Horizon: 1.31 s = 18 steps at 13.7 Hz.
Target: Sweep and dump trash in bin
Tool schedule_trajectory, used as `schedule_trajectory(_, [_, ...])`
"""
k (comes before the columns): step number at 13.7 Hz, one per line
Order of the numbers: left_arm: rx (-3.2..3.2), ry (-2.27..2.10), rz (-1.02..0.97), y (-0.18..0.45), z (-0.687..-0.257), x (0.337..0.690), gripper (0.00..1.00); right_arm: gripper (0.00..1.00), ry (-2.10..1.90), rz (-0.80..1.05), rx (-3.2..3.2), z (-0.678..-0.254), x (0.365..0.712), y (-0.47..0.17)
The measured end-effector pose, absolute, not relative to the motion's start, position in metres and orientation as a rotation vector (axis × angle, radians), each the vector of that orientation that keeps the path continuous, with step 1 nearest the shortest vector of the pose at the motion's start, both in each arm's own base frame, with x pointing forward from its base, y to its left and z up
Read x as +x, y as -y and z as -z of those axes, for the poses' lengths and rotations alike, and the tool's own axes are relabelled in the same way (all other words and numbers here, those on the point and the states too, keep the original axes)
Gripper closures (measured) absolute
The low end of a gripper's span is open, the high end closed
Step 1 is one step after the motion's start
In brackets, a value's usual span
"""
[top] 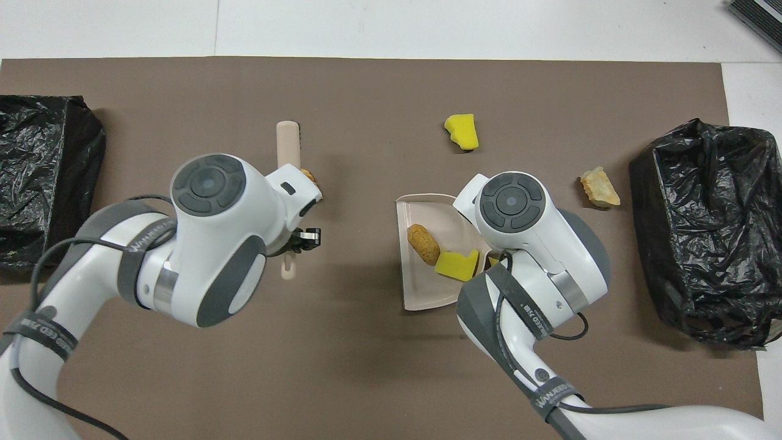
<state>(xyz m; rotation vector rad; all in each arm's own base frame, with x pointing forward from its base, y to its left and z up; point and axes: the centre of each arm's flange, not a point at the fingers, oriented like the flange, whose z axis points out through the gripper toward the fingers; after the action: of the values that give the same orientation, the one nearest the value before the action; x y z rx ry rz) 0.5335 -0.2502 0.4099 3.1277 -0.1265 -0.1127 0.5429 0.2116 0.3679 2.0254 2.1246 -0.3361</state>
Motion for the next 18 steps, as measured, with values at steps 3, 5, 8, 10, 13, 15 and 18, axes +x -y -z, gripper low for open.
schedule_trajectory(3, [3.160, 0.185, 0.138, 0.203, -0.383, 0.574, 0.73, 0.67, -2.125, 0.336, 2.025, -0.368, 0.543, -0.212])
schedule_trajectory(5, [3.164, 0.246, 0.171, 0.179, -0.363, 0.594, 0.73, 0.67, -2.125, 0.336, 2.025, -0.368, 0.543, -0.212])
schedule_trajectory(8, [3.152, 0.354, 0.258, 0.179, -0.337, 0.595, 0.73, 0.67, -2.125, 0.337, 2.025, -0.368, 0.543, -0.212])
schedule_trajectory(10, [3.144, 0.426, 0.336, 0.203, -0.332, 0.581, 0.73, 0.67, -2.125, 0.337, 2.025, -0.368, 0.543, -0.212])
schedule_trajectory(13, [3.127, 0.535, 0.430, 0.243, -0.327, 0.556, 0.73, 0.67, -2.125, 0.337, 2.025, -0.368, 0.543, -0.212])
schedule_trajectory(15, [3.074, 0.578, 0.480, 0.279, -0.327, 0.532, 0.73, 0.67, -2.125, 0.339, 2.025, -0.367, 0.542, -0.211])
schedule_trajectory(18, [3.036, 0.558, 0.524, 0.341, -0.329, 0.483, 0.73, 0.67, -2.125, 0.344, 2.027, -0.365, 0.542, -0.210])
